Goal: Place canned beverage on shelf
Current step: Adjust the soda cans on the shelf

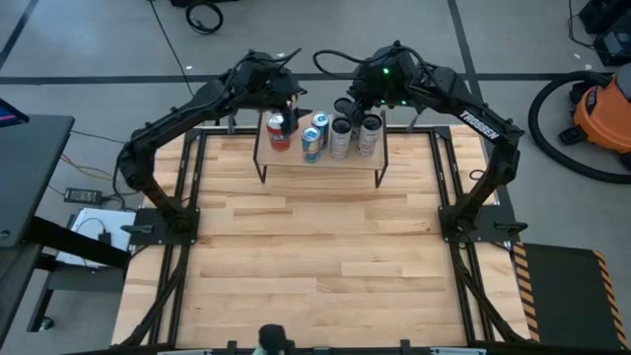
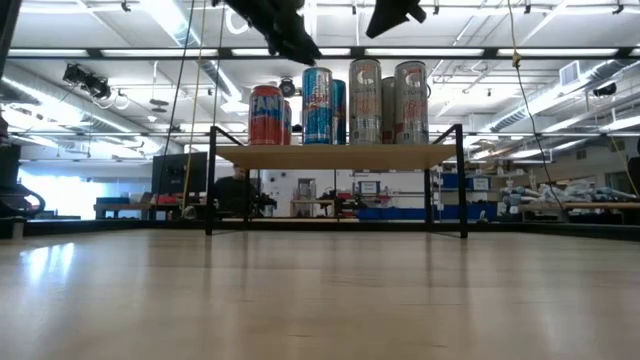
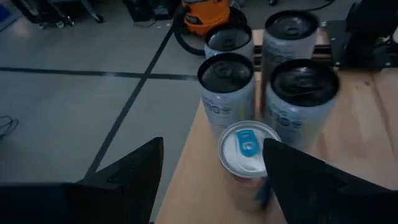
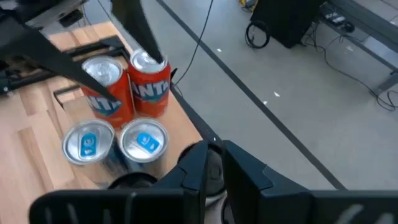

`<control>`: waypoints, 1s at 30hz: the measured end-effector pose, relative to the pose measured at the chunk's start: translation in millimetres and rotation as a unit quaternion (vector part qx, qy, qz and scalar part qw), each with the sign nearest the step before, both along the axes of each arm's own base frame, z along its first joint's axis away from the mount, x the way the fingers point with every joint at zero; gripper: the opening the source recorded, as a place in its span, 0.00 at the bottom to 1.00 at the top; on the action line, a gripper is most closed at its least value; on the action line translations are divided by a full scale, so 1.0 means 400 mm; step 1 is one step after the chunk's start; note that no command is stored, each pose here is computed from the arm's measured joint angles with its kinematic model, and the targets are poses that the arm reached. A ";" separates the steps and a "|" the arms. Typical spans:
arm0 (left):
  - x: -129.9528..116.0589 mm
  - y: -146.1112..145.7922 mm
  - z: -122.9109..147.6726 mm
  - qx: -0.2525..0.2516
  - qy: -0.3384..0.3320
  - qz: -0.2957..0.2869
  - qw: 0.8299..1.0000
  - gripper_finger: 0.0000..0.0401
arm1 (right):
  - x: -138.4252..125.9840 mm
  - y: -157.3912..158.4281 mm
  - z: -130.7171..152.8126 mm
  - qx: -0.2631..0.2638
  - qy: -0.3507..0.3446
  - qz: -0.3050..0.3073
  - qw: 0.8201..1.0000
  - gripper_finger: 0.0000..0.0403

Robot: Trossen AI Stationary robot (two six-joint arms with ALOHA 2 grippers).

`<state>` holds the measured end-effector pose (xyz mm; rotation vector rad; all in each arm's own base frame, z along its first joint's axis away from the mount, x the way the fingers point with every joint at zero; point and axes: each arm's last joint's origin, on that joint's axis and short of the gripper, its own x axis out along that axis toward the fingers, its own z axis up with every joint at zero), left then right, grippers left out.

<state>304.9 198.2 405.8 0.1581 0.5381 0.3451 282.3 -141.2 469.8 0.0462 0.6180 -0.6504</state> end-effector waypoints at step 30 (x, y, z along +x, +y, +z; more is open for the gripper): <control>0.086 0.058 -0.106 -0.066 0.030 -0.008 0.997 0.69 | -0.005 -0.003 -0.006 0.002 0.017 0.003 1.000 0.14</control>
